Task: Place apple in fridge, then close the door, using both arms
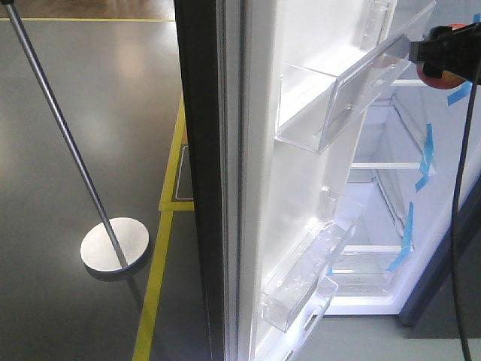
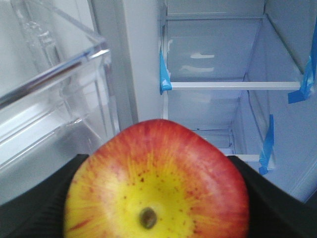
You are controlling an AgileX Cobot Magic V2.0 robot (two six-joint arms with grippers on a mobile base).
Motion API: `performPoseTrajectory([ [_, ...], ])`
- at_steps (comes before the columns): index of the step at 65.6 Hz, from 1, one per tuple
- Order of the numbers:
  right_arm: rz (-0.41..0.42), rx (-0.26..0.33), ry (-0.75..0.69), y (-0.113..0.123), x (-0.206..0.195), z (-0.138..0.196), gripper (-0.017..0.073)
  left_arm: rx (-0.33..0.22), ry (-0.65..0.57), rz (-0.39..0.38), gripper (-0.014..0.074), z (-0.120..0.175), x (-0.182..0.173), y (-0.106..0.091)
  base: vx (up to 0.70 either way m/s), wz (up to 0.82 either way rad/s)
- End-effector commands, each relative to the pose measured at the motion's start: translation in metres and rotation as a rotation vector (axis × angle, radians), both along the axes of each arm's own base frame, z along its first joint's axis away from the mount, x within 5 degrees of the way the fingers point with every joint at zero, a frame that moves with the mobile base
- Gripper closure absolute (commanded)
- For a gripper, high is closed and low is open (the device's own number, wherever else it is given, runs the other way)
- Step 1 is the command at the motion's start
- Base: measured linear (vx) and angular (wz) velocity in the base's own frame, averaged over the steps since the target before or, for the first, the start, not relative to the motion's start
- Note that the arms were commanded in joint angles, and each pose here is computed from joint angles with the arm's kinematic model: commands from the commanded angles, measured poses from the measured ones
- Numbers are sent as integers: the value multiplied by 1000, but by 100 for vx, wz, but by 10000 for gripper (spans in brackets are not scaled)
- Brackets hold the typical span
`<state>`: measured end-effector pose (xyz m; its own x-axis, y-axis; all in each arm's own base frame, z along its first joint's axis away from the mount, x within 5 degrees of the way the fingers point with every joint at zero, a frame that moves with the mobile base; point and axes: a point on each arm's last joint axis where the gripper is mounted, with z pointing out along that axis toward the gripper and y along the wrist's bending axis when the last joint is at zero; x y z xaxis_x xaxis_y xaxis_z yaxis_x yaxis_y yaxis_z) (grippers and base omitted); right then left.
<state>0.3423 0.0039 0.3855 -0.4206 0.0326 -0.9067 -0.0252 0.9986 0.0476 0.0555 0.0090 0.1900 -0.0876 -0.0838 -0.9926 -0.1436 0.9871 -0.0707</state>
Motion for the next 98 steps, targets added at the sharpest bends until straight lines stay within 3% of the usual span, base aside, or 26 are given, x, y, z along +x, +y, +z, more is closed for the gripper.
performPoseTrajectory([
  [1, -8, -1, -168, -1, -7, 31, 345, 11, -99, -24, 599, 13, -1, -2, 3, -2],
  [98, -8, -1, -168, -1, -7, 31, 345, 11, -99, -24, 599, 13, -1, -2, 1, -2],
])
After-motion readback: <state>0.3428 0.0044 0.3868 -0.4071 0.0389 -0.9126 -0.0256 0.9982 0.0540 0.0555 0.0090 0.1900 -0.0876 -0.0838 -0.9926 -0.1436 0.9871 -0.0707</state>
